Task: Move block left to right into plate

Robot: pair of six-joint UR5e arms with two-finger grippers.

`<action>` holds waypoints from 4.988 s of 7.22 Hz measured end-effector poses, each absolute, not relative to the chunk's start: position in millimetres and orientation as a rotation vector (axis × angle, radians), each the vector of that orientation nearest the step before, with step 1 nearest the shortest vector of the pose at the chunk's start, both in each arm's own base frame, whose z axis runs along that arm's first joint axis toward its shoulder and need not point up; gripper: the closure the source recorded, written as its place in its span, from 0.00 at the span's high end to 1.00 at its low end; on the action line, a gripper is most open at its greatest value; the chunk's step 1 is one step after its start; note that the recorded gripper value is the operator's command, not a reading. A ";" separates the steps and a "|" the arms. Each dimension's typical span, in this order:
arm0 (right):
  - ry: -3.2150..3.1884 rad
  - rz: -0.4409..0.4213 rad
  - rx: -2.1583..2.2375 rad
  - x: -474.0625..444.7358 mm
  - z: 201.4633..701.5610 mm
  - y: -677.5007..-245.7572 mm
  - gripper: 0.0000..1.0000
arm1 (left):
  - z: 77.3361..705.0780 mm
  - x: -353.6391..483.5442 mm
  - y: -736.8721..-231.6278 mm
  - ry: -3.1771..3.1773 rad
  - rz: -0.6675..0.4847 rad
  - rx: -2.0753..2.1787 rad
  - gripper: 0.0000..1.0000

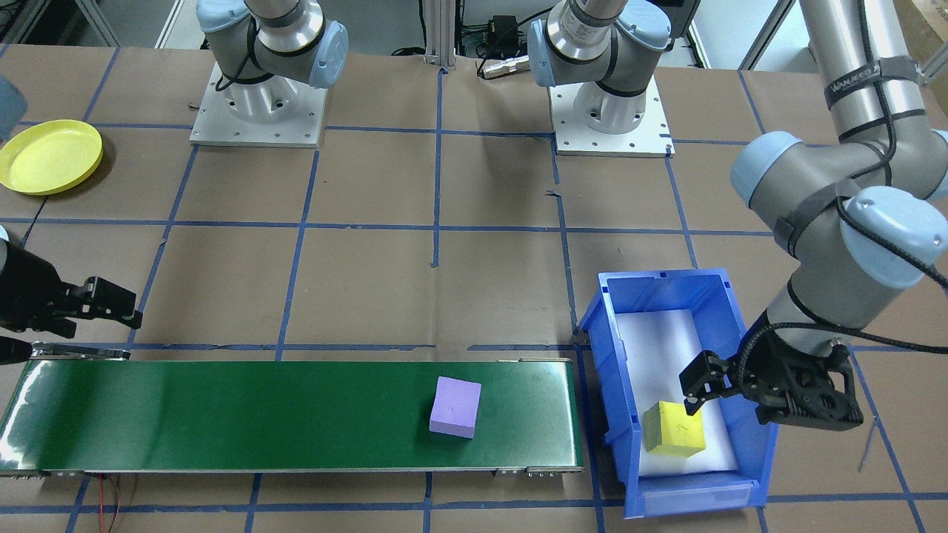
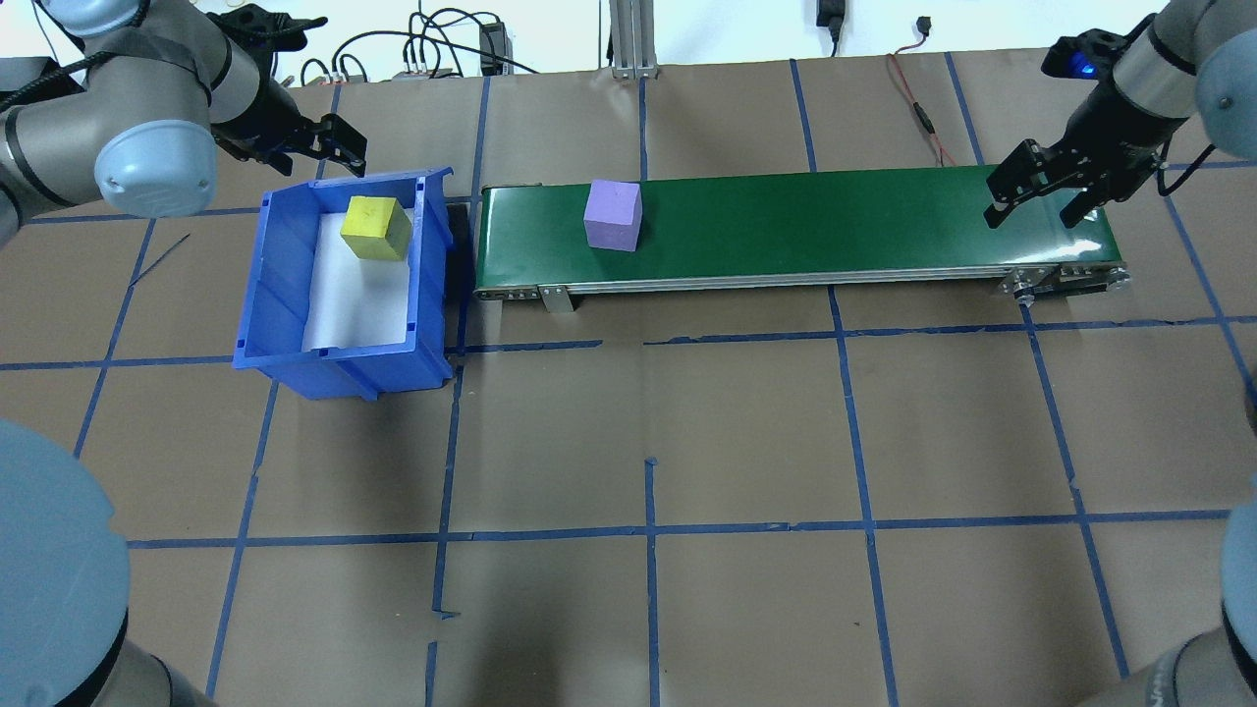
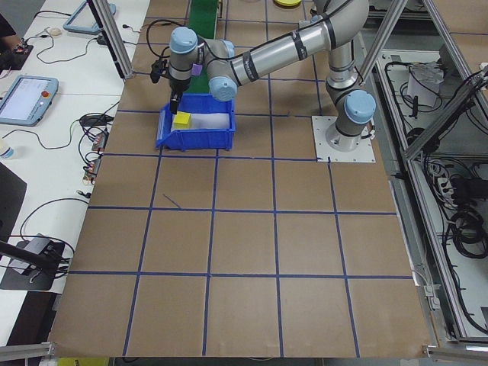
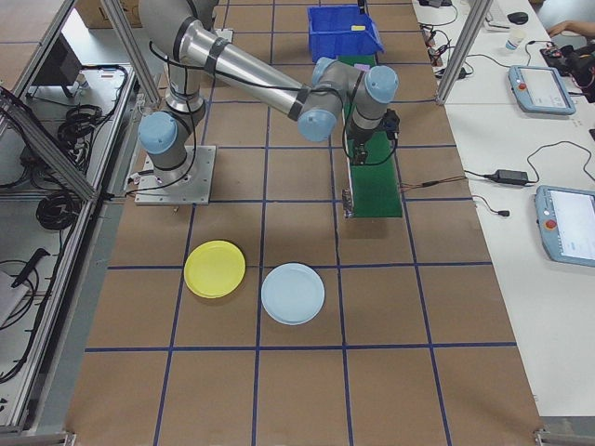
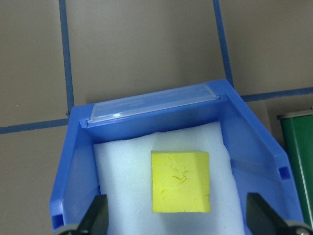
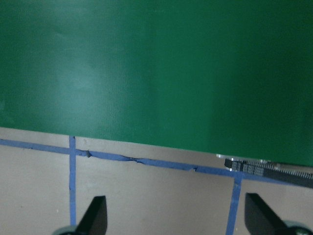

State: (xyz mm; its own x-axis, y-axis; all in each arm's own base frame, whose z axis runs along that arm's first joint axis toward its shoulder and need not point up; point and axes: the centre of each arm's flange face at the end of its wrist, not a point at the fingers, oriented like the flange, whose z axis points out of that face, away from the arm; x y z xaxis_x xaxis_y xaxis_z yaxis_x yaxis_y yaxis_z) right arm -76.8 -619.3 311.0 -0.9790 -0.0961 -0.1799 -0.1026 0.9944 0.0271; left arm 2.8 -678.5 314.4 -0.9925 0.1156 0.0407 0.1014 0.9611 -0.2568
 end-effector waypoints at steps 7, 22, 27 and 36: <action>2.820 -0.150 -0.178 -73.0 259.7 -652.9 1.00 | 233.7 0.0 -687.3 -2.998 0.265 -0.088 0.92; 2.738 -0.160 0.058 -58.7 265.2 -655.6 1.00 | 329.6 -170.8 -642.4 -2.843 0.449 -0.460 1.00; 2.734 -0.135 0.183 -22.2 270.5 -661.1 1.00 | 423.3 -134.4 -615.2 -2.930 0.542 -0.407 1.00; 2.721 -0.116 0.326 29.4 271.6 -667.3 1.00 | 510.3 -60.6 -522.5 -3.114 0.297 -0.205 1.00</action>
